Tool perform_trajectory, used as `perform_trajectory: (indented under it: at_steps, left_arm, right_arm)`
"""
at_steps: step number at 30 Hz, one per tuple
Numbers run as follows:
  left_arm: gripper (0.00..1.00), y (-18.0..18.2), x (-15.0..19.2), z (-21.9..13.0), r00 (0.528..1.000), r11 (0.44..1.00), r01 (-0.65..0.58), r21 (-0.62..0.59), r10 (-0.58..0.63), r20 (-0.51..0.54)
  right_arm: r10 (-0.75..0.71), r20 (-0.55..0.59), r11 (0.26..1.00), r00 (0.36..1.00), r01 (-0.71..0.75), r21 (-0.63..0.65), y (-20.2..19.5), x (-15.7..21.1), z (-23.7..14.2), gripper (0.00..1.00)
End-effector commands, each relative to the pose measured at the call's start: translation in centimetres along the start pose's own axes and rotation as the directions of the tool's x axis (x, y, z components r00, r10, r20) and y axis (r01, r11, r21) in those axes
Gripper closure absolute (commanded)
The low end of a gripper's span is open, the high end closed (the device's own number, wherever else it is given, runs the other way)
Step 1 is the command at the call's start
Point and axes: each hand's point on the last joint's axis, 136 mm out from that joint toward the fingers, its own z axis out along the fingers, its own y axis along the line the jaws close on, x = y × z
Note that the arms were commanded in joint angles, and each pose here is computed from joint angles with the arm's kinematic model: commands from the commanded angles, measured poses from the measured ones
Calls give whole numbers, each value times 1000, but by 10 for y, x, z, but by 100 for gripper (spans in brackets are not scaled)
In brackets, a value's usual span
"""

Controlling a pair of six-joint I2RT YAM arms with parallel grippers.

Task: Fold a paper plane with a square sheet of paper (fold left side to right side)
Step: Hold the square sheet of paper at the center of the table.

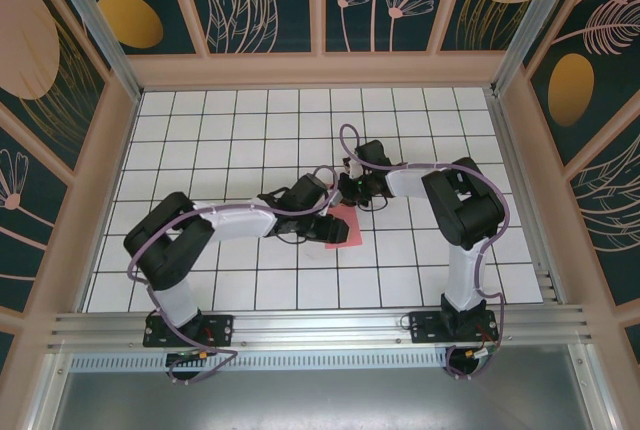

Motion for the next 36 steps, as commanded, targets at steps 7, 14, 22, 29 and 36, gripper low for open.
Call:
perform_trajectory:
  at_steps: [7, 14, 22, 29, 36]
  left_arm:
    - [58, 23, 13, 17, 999, 999, 16, -43, -17, -45]
    - [58, 30, 22, 19, 998, 998, 38, -50, -41, -54]
    - [59, 26, 17, 20, 998, 998, 47, -37, -49, -41]
    - [59, 23, 14, 19, 998, 998, 49, -35, -50, -35]
    - [59, 22, 12, 17, 998, 998, 54, -38, -55, -24]
  right_arm:
    - [5, 13, 998, 1000, -6, 65, -7, 2, -5, 88]
    - [-59, 152, 997, 987, 52, 54, 23, -39, -62, 68]
    - [-43, 178, 994, 983, 24, 107, 6, -9, -112, 77]
    - [11, 87, 1000, 996, -13, 23, 5, 62, -107, 91]
    - [68, 16, 997, 998, -68, 21, -9, 101, -83, 93]
